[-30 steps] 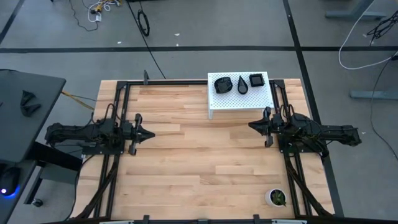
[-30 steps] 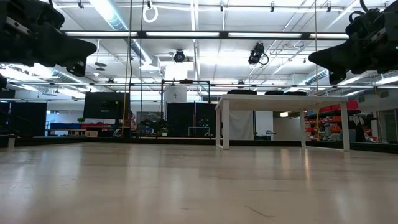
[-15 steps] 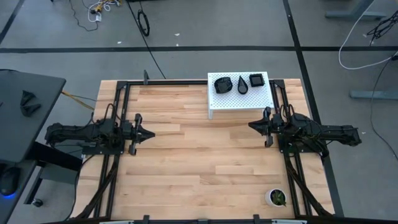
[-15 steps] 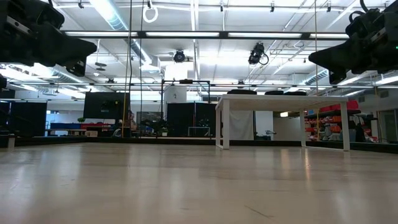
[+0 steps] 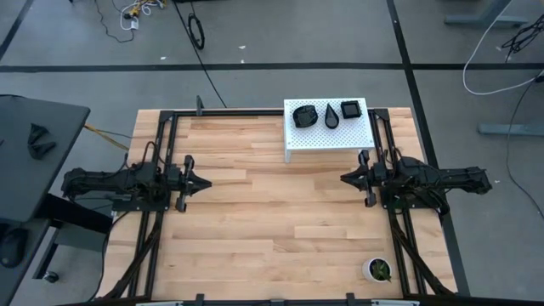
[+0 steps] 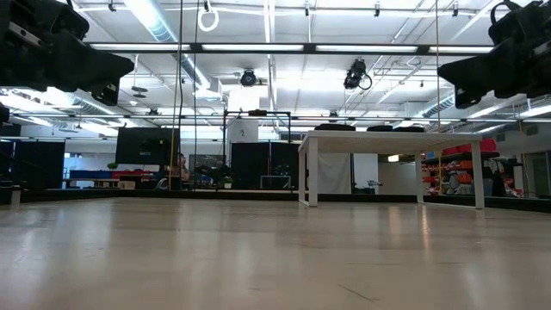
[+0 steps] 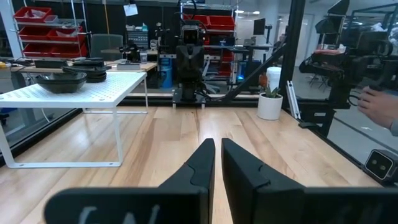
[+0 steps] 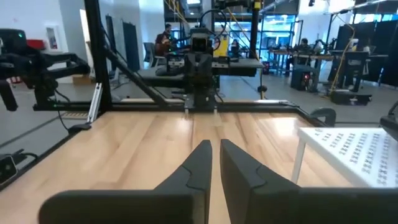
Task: Pick & Place Mini shaped plates
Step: Return to Home Position
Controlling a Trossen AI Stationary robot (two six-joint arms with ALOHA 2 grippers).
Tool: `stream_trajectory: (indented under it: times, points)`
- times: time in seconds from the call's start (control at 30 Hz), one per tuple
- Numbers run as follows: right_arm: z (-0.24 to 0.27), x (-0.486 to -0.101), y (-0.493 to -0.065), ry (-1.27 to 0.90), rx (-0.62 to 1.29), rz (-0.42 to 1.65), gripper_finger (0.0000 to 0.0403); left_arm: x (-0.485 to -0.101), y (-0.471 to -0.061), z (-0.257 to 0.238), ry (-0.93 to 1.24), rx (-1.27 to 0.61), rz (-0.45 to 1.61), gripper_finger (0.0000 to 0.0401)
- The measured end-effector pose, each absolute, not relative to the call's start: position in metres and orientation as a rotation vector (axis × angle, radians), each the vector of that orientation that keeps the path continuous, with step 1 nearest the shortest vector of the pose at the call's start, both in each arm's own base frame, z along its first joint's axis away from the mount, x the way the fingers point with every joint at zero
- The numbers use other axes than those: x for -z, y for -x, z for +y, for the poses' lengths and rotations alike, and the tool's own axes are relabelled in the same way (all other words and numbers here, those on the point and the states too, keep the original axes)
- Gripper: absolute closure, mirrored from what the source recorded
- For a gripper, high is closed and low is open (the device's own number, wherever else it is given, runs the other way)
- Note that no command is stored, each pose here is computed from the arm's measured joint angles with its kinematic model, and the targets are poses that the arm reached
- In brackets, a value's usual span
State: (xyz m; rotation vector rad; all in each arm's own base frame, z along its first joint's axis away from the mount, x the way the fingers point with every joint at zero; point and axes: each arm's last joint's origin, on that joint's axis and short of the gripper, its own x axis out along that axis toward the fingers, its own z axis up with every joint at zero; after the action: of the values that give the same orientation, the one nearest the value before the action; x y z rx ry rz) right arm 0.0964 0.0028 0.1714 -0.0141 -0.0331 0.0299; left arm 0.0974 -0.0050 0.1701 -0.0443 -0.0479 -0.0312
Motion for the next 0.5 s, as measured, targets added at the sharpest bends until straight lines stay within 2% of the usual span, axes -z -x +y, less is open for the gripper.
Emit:
stream_trajectory:
  times: [0.5]
  points:
    - [0.0036,-0.1701,-0.0978,0.008,-0.031,-0.021,0.0364,-0.1703,-0.0974,-0.0050,0.044,0.031,-0.049,0.0369]
